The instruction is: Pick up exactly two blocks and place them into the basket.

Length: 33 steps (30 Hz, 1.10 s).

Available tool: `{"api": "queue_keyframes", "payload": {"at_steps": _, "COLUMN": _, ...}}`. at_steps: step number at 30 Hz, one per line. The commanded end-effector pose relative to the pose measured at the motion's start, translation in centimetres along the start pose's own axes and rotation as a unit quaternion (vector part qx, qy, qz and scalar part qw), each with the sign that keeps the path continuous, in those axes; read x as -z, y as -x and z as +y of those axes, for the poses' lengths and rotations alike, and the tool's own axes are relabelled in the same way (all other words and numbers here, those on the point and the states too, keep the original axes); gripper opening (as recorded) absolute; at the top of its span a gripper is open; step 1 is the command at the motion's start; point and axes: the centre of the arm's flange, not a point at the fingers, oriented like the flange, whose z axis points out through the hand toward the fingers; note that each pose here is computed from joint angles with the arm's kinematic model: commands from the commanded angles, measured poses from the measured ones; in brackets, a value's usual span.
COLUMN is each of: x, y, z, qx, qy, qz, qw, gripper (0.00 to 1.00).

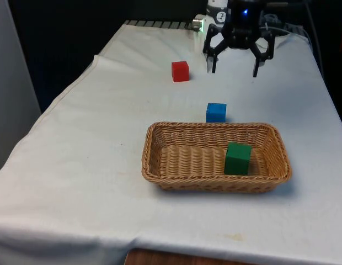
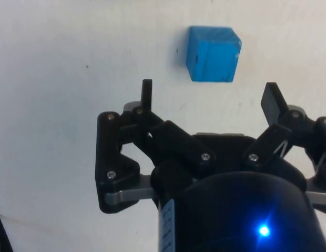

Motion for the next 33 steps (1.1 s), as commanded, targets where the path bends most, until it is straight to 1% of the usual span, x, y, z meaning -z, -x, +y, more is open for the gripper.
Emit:
{"api": "queue_keyframes", "payload": {"at_steps": 1, "x": 0.1, "y": 0.6, "z": 0.2, "qx": 0.001, "qy": 0.001, "qz": 0.005, "qw": 0.99999, "gripper": 1.0}}
{"api": "queue_keyframes", "payload": {"at_steps": 6, "x": 0.0, "y": 2.5, "z": 1.2, "qx": 0.001, "qy": -0.005, "qz": 0.002, "qw": 0.99998, "gripper": 1.0}}
{"api": "queue_keyframes", "payload": {"at_steps": 7, "x": -0.2, "y": 2.4, "z": 1.0, "qx": 0.0, "qy": -0.007, "qz": -0.003, "qw": 0.99997, "gripper": 1.0}}
{"api": "queue_keyframes", "payload": {"at_steps": 8, "x": 0.0, "y": 2.7, "z": 1.3, "qx": 0.002, "qy": -0.006, "qz": 0.002, "qw": 0.99998, "gripper": 1.0}}
{"api": "queue_keyframes", "payload": {"at_steps": 10, "x": -0.1, "y": 3.6, "z": 1.9, "qx": 0.003, "qy": -0.008, "qz": 0.001, "qw": 0.99996, "gripper": 1.0}}
{"api": "queue_keyframes", "payload": {"at_steps": 14, "x": -0.1, "y": 4.6, "z": 2.8, "qx": 0.006, "qy": -0.011, "qz": 0.0, "qw": 0.99993, "gripper": 1.0}}
{"api": "queue_keyframes", "payload": {"at_steps": 15, "x": -0.1, "y": 4.8, "z": 3.0, "qx": 0.007, "qy": -0.011, "qz": 0.0, "qw": 0.99991, "gripper": 1.0}}
{"api": "queue_keyframes", "payload": {"at_steps": 16, "x": -0.2, "y": 4.5, "z": 2.6, "qx": 0.005, "qy": -0.013, "qz": -0.005, "qw": 0.99989, "gripper": 1.0}}
{"api": "queue_keyframes", "payload": {"at_steps": 17, "x": 0.0, "y": 5.0, "z": 3.2, "qx": 0.008, "qy": -0.012, "qz": -0.001, "qw": 0.99989, "gripper": 1.0}}
{"api": "queue_keyframes", "payload": {"at_steps": 23, "x": -0.1, "y": 6.6, "z": 4.8, "qx": 0.016, "qy": -0.017, "qz": -0.004, "qw": 0.99973, "gripper": 1.0}}
{"api": "queue_keyframes", "payload": {"at_steps": 24, "x": -0.2, "y": 6.4, "z": 4.5, "qx": 0.014, "qy": -0.019, "qz": -0.009, "qw": 0.99968, "gripper": 1.0}}
{"api": "queue_keyframes", "payload": {"at_steps": 25, "x": -0.1, "y": 6.8, "z": 5.0, "qx": 0.017, "qy": -0.017, "qz": -0.005, "qw": 0.9997, "gripper": 1.0}}
{"api": "queue_keyframes", "payload": {"at_steps": 26, "x": -0.1, "y": 7.2, "z": 5.4, "qx": 0.019, "qy": -0.019, "qz": -0.005, "qw": 0.99962, "gripper": 1.0}}
{"api": "queue_keyframes", "payload": {"at_steps": 31, "x": -0.1, "y": 8.2, "z": 6.5, "qx": 0.026, "qy": -0.022, "qz": -0.006, "qw": 0.9994, "gripper": 1.0}}
{"api": "queue_keyframes", "payload": {"at_steps": 32, "x": -0.2, "y": 8.1, "z": 6.3, "qx": 0.024, "qy": -0.025, "qz": -0.011, "qw": 0.99933, "gripper": 1.0}}
{"api": "queue_keyframes", "payload": {"at_steps": 33, "x": -0.2, "y": 8.5, "z": 6.7, "qx": 0.027, "qy": -0.023, "qz": -0.007, "qw": 0.99933, "gripper": 1.0}}
